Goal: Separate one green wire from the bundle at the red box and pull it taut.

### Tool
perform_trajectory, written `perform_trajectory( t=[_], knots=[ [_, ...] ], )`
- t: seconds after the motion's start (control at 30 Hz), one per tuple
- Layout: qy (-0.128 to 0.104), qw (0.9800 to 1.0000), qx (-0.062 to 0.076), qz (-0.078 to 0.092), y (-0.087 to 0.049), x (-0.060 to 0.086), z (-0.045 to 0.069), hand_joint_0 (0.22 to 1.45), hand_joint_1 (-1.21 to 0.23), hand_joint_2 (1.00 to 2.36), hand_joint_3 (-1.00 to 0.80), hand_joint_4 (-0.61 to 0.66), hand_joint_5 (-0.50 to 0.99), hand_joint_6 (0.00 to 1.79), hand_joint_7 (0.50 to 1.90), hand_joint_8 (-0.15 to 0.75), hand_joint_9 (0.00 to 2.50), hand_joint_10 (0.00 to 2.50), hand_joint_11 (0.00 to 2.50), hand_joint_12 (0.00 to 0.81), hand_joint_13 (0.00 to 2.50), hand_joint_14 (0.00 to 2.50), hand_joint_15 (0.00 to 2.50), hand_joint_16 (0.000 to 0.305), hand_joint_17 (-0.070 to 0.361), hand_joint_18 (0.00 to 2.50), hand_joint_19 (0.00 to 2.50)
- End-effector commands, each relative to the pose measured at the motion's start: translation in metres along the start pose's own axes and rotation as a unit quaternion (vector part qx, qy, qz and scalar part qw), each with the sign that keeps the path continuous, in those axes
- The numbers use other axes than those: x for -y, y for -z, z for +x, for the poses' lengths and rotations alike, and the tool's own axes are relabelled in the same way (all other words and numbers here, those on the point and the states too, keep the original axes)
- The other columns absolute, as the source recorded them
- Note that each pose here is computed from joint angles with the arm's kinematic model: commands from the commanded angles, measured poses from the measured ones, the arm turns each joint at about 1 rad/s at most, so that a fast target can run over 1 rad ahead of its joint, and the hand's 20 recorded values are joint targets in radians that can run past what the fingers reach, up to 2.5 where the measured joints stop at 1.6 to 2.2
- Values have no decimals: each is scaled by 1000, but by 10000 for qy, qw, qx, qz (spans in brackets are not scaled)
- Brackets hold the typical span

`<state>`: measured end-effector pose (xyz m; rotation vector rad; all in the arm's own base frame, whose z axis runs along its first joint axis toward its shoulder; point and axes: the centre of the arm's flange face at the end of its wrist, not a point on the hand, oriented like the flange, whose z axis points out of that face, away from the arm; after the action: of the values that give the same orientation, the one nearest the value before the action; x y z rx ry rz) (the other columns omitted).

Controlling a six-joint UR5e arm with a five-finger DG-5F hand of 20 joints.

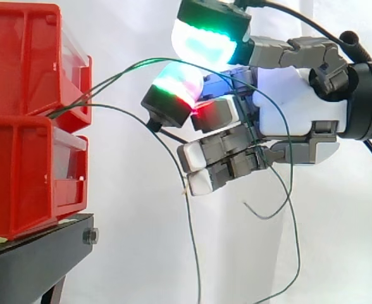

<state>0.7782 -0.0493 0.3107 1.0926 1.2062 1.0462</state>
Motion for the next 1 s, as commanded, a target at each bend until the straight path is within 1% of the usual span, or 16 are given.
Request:
perform_trajectory(
  t=[0.0,0.03,0.07,0.1,0.13,0.27,0.37,0.43,0.47,0.5,0.53,0.67,0.73,0.87,0.9,0.97],
  knots=[
    [-3,10000,3,-15,0,0,0,612,-751,1021,-186,134,-164,902,1058,335,1166,23,1107,413,864,21,614,55,123,779,515],
    [-3,10000,-5,-16,0,-1,0,609,-756,1020,-206,145,-165,903,1043,331,1167,24,1104,411,863,22,618,55,124,779,512],
    [-3,10000,-5,-16,0,0,0,594,-746,1017,-286,155,-165,904,1018,329,1168,24,1095,414,865,19,617,55,124,779,522],
    [0,10000,-7,-1,0,0,0,566,-704,1010,-385,156,-163,904,985,334,1192,23,1083,417,869,19,616,56,126,785,518],
    [0,10000,-7,-1,0,0,0,543,-619,1004,-447,159,-157,893,1002,339,1199,23,1063,421,881,20,617,57,128,792,511],
    [0,10000,-7,-1,0,0,0,558,-473,1004,-445,148,-148,873,1055,340,1212,24,1071,419,882,20,614,57,127,780,526],
    [0,10000,-1,-38,-1,-5,0,579,-435,1008,-419,142,-145,867,1058,337,1223,24,1055,413,885,21,625,56,126,773,530],
    [1,10000,-2,-31,-2,-4,0,595,-473,1012,-378,146,-140,862,1079,335,1236,24,1046,414,893,19,617,55,125,774,535],
    [-2,10000,1,-46,-2,-6,-1,596,-508,1014,-338,148,-137,861,1096,339,1236,25,1065,414,897,19,624,55,125,776,535],
    [0,10000,-1,-38,-2,-6,0,593,-580,1018,-265,160,-134,864,1148,339,1233,27,1067,418,899,21,622,55,125,778,535],
    [0,10000,-1,-38,-2,-7,-1,585,-593,1021,-223,164,-135,870,1166,336,1232,27,1080,418,899,19,622,56,125,785,533],
    [11,10000,-3,-24,-2,-5,0,587,-694,1023,-98,171,-132,892,1185,352,1244,24,1086,427,913,20,624,58,131,822,517],
    [11,10000,-3,-24,-2,-5,0,589,-715,1024,-66,148,-132,894,1194,357,1236,23,1091,430,917,19,621,59,132,830,512],
    [18,10000,-18,-26,-2,-5,0,592,-722,1024,-66,132,-133,901,1170,353,1233,23,1088,430,903,19,612,59,133,833,502],
    [18,10000,-3,-24,-2,-5,0,595,-723,1023,-70,122,-133,902,1157,356,1229,24,1105,430,901,20,614,59,132,828,503],
    [18,10000,-3,-24,-2,-5,0,598,-729,1024,-69,105,-134,904,1159,342,1214,26,1101,424,887,20,609,58,131,816,497]
  ],
)
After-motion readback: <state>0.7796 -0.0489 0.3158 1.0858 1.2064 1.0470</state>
